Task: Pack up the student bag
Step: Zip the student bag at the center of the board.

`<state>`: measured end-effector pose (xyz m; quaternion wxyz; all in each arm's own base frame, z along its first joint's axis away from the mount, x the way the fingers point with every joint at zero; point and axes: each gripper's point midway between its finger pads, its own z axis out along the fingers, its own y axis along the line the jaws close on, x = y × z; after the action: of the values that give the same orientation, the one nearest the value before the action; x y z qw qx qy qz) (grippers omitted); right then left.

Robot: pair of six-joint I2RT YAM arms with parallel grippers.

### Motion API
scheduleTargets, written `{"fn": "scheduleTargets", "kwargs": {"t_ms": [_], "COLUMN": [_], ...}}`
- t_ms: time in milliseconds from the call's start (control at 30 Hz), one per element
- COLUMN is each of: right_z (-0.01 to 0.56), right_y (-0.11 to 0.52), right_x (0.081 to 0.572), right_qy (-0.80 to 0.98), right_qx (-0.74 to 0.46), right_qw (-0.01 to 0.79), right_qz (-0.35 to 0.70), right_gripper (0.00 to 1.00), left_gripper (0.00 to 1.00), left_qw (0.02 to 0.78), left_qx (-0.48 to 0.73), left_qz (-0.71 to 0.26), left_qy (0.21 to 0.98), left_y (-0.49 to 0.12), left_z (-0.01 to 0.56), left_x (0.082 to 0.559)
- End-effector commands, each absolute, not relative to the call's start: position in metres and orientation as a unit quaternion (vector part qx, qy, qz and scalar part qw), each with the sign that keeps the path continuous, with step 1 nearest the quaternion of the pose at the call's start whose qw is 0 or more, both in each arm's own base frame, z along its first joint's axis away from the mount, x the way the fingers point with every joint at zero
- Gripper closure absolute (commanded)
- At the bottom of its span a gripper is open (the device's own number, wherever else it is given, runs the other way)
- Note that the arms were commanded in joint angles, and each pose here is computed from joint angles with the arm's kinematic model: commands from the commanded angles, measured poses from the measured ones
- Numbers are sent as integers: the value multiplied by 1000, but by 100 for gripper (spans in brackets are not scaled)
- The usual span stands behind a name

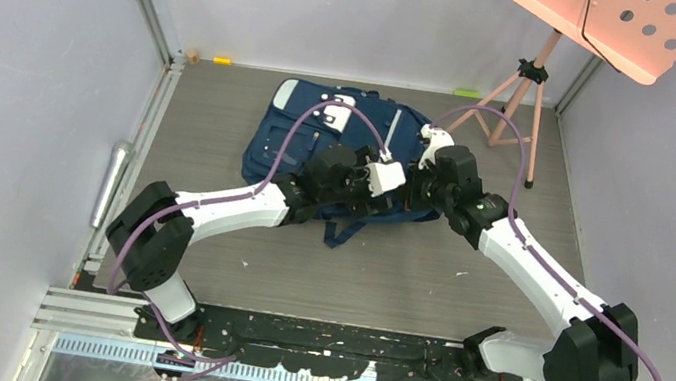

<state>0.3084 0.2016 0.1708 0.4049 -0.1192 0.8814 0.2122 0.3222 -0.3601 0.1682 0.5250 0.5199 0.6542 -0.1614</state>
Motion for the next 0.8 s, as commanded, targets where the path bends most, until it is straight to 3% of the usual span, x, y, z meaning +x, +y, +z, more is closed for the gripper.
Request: {"fn": "scheduleTargets", "kwargs": {"t_ms": [0, 167, 233, 767], "right_z": [200, 194, 193, 186], "right_y": [205, 194, 187, 134], "right_x": [302, 303, 304, 307], "right_qy": [864, 871, 874, 895], "right_qx": [-125, -107, -97, -39], "right_qw": [426, 427, 432, 438], "right_qz": [239, 219, 202, 74], "right_gripper": [100, 100, 100, 100], "left_gripper": [30, 86, 100, 100], "left_qw": [588, 583, 582, 554], "left_qx": [512, 526, 524, 428], "left_qz": [-123, -95, -85, -39], "left_qy": [614, 612, 616, 713], "left_y": [-378, -377, -371, -260], "left_z": [203, 192, 188, 164], "left_x": [341, 337, 335, 282]}}
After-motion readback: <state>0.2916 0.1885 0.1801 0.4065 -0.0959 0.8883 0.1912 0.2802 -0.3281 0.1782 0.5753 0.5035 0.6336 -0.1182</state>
